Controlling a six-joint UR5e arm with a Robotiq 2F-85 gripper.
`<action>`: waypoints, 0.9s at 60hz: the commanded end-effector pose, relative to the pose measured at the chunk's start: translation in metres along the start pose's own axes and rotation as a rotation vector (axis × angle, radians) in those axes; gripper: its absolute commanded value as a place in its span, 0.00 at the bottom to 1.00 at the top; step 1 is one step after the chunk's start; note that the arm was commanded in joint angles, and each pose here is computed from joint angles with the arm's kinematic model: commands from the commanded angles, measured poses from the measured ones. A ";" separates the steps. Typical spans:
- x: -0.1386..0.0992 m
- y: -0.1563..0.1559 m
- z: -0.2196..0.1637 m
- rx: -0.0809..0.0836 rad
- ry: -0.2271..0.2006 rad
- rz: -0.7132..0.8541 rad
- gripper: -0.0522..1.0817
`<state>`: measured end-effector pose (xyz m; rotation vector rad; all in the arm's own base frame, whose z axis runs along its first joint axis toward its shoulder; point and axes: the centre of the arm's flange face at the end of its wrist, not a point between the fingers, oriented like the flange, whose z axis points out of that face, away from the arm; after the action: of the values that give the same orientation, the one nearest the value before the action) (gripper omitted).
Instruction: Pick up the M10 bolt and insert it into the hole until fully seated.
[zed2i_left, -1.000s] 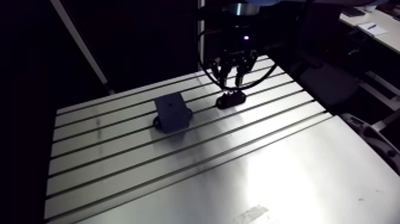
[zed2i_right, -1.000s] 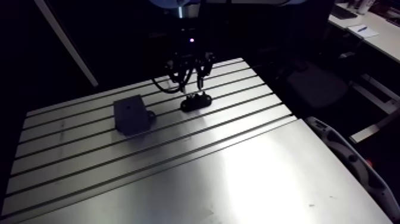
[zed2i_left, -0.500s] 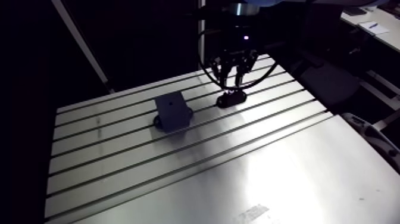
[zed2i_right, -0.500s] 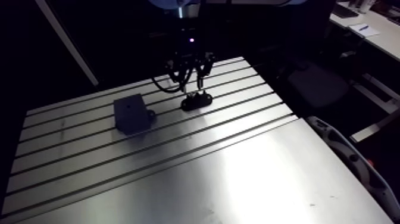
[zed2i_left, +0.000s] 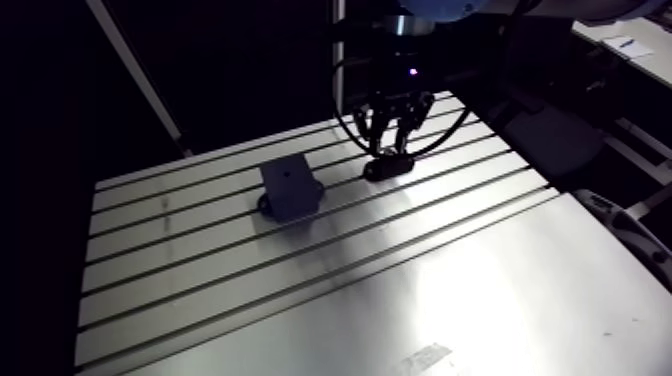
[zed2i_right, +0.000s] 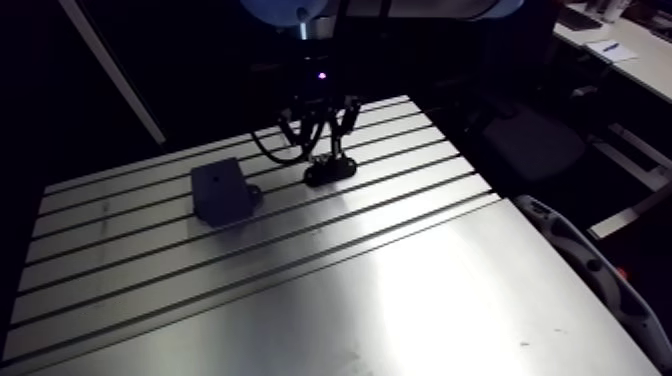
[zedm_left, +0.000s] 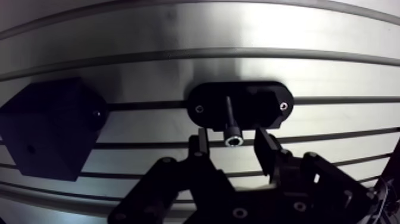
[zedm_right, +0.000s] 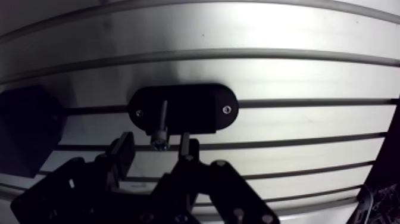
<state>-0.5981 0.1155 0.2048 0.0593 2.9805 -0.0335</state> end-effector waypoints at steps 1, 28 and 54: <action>0.000 0.000 0.002 -0.001 -0.002 -0.001 0.47; 0.002 0.000 0.004 -0.001 -0.002 -0.001 0.48; 0.003 0.002 0.004 -0.012 -0.006 0.001 0.48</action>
<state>-0.6004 0.1172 0.2006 0.0580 2.9767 -0.0189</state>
